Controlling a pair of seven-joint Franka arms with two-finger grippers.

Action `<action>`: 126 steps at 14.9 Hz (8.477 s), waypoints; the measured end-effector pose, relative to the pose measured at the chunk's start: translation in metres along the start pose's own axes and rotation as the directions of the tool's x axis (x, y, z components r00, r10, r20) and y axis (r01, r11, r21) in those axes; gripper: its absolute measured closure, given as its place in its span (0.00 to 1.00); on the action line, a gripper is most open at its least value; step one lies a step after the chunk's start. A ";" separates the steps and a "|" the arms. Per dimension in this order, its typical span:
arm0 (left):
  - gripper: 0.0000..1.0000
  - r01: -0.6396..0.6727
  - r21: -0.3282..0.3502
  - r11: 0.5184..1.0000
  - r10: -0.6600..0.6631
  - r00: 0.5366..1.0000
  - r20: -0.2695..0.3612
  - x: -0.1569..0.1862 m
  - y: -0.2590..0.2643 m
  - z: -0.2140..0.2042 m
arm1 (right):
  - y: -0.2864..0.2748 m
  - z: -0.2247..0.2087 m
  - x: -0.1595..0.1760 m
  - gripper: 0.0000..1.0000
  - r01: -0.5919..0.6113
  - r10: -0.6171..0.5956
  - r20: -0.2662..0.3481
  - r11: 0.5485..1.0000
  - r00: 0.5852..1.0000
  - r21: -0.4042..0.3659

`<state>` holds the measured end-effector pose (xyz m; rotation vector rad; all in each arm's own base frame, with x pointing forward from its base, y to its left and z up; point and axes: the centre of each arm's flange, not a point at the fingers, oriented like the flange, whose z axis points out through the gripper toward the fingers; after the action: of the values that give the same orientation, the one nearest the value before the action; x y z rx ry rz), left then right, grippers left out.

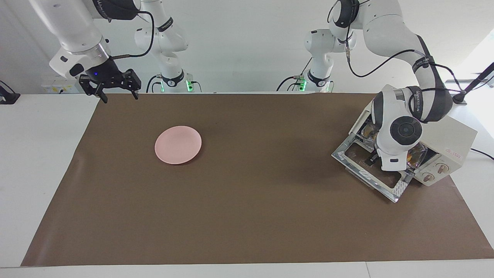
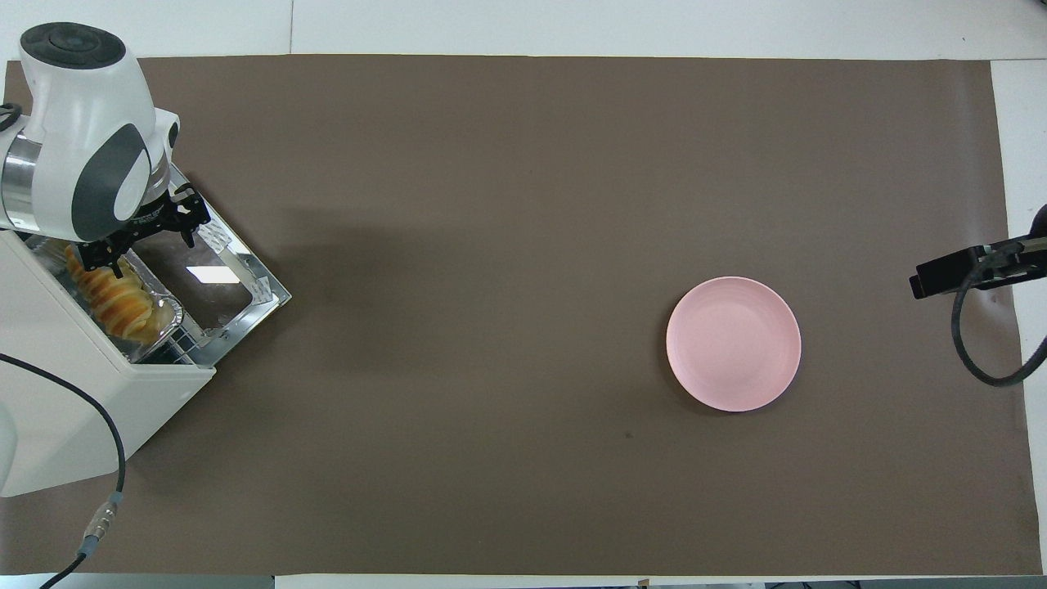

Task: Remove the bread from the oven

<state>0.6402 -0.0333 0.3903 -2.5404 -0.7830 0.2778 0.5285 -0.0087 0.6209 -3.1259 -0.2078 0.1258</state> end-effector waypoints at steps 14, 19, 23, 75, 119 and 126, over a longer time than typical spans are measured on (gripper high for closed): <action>0.79 0.007 0.011 1.000 -0.007 1.000 0.007 0.000 -0.005 0.005 | 0.000 0.000 0.000 0.00 0.000 0.000 0.000 1.000 1.000 0.000; 0.98 0.009 0.013 1.000 -0.010 1.000 0.011 0.002 -0.007 0.008 | 0.000 0.000 0.000 0.00 0.000 0.000 0.000 1.000 1.000 0.000; 0.98 0.004 0.016 1.000 -0.004 1.000 0.001 0.003 -0.008 0.007 | 0.000 0.000 0.000 0.00 0.000 0.000 0.000 1.000 1.000 0.000; 0.49 -0.581 -0.254 0.773 0.440 0.780 -0.444 -0.344 0.351 -0.139 | 0.001 0.000 0.000 0.00 -0.002 0.002 0.000 1.000 1.000 0.000; 0.00 -0.545 -0.346 0.764 0.476 0.837 -0.270 -0.096 -0.157 -0.158 | -0.301 0.275 0.191 0.00 -0.249 0.246 -0.155 0.969 0.957 0.000; 0.00 -0.541 -0.395 0.743 0.468 0.841 -0.271 -0.097 -0.156 -0.160 | -0.305 0.284 0.190 0.12 -0.205 0.201 -0.149 0.979 0.968 -0.008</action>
<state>0.5375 -0.0344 0.6112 -3.1528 -0.0630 0.0587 0.6527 0.3190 0.3267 -3.1530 0.1138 -0.1085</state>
